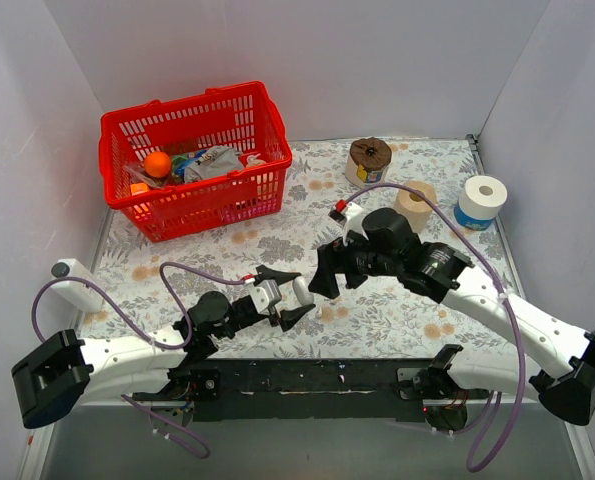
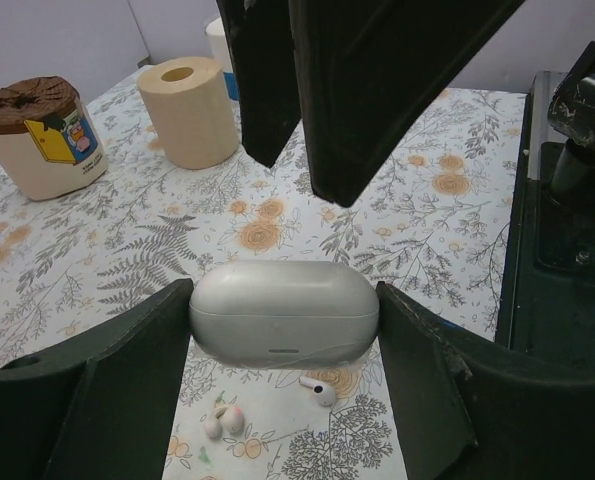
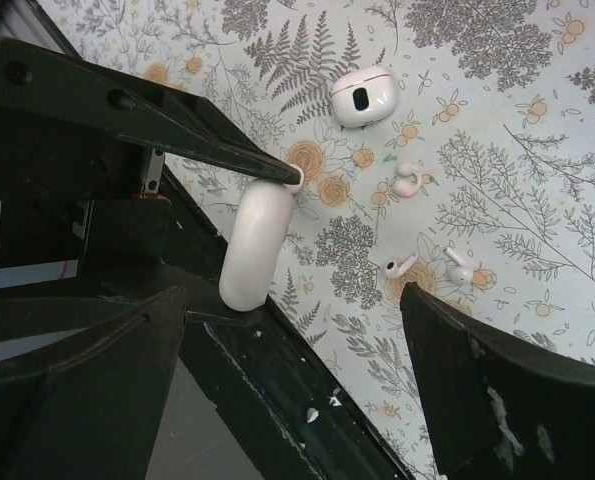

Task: Insert the wireless bluetooth earbuds into the charging case
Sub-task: Open the charging case.

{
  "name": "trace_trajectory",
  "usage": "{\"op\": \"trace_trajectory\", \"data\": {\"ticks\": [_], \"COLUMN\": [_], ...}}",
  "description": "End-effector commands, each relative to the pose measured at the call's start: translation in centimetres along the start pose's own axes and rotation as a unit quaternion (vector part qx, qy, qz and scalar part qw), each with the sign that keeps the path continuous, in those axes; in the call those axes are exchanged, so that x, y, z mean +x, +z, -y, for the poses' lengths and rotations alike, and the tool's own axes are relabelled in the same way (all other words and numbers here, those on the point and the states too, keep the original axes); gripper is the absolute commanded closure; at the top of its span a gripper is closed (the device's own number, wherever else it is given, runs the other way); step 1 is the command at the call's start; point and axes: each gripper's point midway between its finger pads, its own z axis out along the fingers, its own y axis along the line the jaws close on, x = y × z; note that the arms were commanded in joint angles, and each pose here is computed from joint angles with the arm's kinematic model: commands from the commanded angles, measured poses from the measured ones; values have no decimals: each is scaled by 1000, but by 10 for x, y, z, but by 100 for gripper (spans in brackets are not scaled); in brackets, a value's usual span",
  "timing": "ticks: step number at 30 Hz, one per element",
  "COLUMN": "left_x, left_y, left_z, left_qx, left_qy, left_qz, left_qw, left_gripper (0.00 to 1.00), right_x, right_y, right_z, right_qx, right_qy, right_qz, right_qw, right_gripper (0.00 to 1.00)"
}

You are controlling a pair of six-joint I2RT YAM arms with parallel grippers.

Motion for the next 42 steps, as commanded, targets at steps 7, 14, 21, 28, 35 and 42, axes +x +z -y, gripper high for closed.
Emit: {"op": "trace_trajectory", "data": {"ticks": [7,14,21,28,35,42], "left_x": [-21,-24,-26,-28,-27,-27], "left_y": [7,7,3,2,1,0], "left_z": [-7,-5,-5,-5,-7,-9], "left_qx": [-12,-6,-8,-10,-15,-21], "left_qy": [12,14,12,12,12,10], "left_qz": [23,26,29,32,30,30], "left_qw": [1000,1000,999,999,999,999], "left_gripper": [100,100,100,100,100,100], "right_x": [-5,0,1,3,0,0], "right_y": [23,33,32,28,20,15], "right_z": [-12,-6,1,8,19,30], "right_qx": [13,27,47,66,89,109], "right_qy": [-12,-4,0,9,17,30], "right_qz": [-7,-12,-6,-5,11,20], "right_qw": [1000,1000,999,998,996,993], "right_gripper": [4,5,7,7,7,8]}}
